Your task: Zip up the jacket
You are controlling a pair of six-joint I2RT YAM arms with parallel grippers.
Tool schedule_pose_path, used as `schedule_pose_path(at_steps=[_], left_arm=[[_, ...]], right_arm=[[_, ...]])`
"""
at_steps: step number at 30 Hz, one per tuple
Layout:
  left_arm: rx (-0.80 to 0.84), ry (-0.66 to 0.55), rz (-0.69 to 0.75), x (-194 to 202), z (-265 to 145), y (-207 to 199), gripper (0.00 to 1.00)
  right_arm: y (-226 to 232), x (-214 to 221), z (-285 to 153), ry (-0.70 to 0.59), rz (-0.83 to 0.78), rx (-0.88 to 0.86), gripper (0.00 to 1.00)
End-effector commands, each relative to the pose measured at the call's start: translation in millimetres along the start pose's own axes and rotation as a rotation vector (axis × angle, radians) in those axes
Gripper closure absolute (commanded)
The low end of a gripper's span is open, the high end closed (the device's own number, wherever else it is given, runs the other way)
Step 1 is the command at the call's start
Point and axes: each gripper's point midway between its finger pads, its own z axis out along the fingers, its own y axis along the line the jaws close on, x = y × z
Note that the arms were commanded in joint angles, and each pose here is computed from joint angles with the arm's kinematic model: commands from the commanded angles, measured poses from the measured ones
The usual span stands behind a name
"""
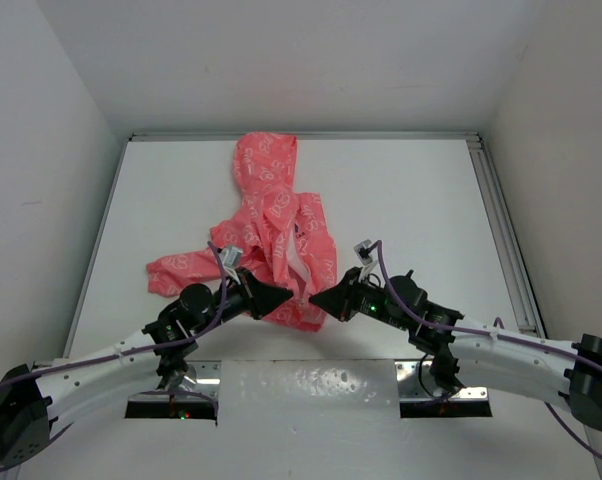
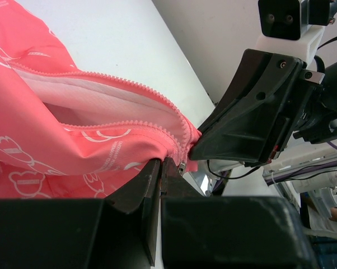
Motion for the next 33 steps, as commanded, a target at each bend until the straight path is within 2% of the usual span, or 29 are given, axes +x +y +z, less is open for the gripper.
schedule_pose_path(at_steps=[1,33], left_arm=[[0.04,-0.05,0.005,-12.7,1.7,-10.2,1.0],[0.051,-0.022,-0.009,-2.6,0.7,-7.3,1.0]], right_arm=[[18.2,-22.2,1.0,-0.067,-0.024,-0.055,1.0],[21.5,-25.0,3.7,-0.073,-0.022,-0.062,1.0]])
